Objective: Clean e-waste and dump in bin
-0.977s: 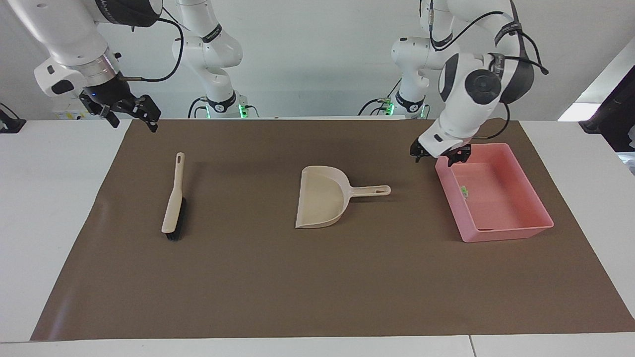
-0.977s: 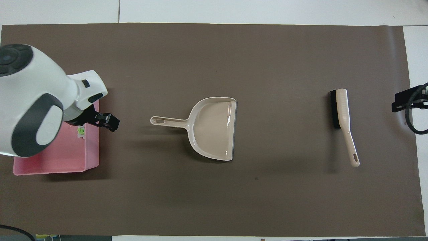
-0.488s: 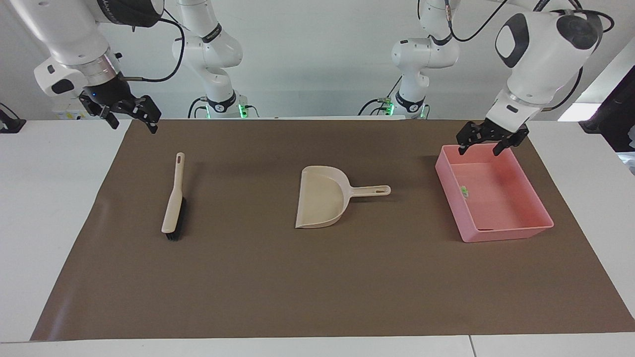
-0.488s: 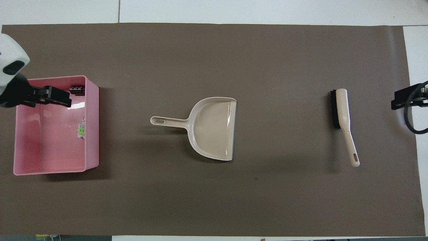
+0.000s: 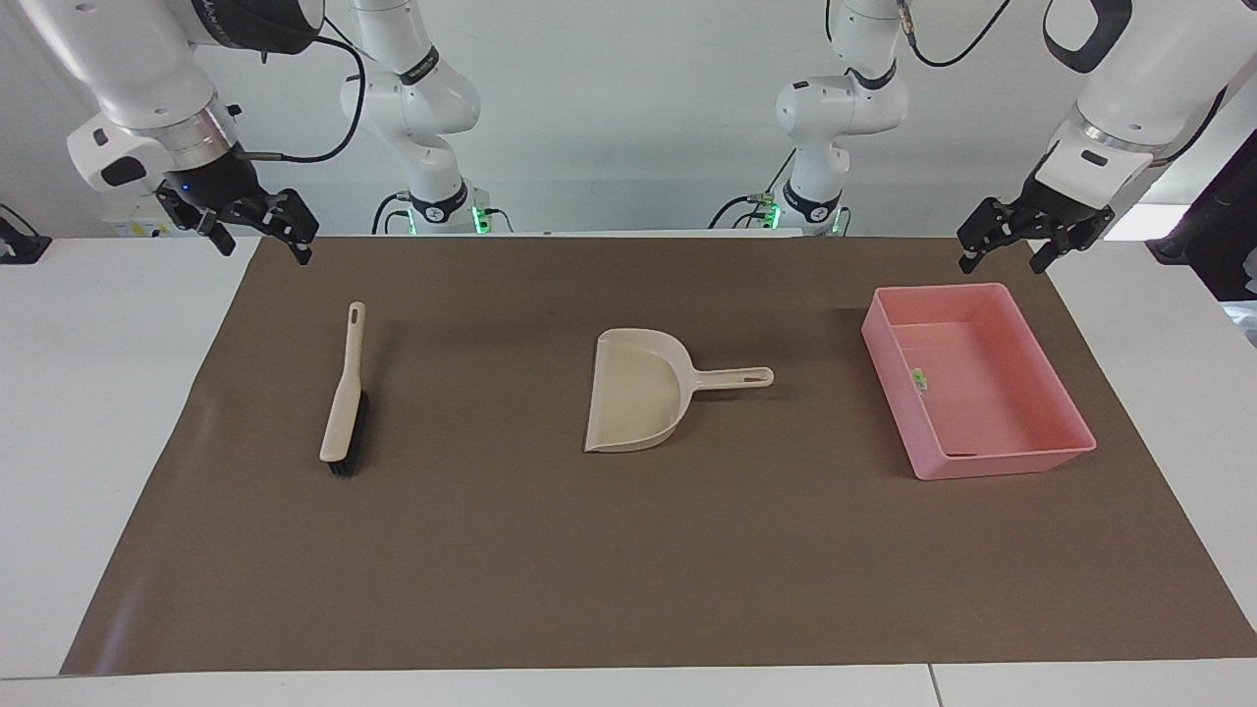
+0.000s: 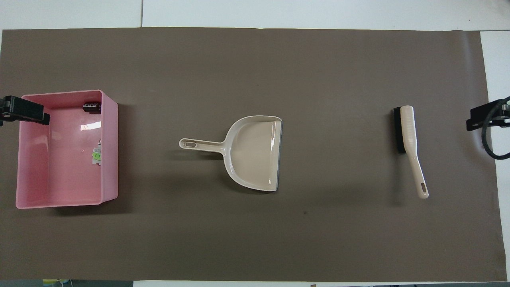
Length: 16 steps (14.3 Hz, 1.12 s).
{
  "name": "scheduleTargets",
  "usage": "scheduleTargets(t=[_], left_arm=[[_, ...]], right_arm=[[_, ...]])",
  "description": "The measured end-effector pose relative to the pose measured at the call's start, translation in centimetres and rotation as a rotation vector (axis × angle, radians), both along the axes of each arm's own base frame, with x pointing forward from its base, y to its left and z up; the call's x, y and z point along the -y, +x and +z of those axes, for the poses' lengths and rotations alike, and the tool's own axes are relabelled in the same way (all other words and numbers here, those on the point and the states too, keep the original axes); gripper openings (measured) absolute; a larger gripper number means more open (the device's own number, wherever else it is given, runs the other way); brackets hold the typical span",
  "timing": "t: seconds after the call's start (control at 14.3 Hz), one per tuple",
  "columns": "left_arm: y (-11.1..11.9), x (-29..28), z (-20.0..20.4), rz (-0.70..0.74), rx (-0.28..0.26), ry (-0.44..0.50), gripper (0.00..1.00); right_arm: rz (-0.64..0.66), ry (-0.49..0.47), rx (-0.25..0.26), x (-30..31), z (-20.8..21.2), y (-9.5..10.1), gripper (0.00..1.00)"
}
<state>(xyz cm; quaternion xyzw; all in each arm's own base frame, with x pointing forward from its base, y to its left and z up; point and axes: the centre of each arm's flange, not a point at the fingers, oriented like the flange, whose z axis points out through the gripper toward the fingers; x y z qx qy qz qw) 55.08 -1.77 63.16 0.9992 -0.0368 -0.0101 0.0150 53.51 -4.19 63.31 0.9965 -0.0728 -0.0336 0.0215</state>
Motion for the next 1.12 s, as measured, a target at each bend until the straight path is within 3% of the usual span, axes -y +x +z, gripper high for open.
scheduleTargets(t=[0.7,1.12], left_arm=[[0.0,-0.2,-0.1,-0.058,-0.007,-0.001,1.0],[-1.1,-0.8,-0.1,-0.068,-0.065,-0.002,1.0]], right_arm=[[-0.002,0.0,0.0,0.1,0.0,0.0,1.0],[-0.003,0.0,0.0,0.1,0.0,0.0,1.0]])
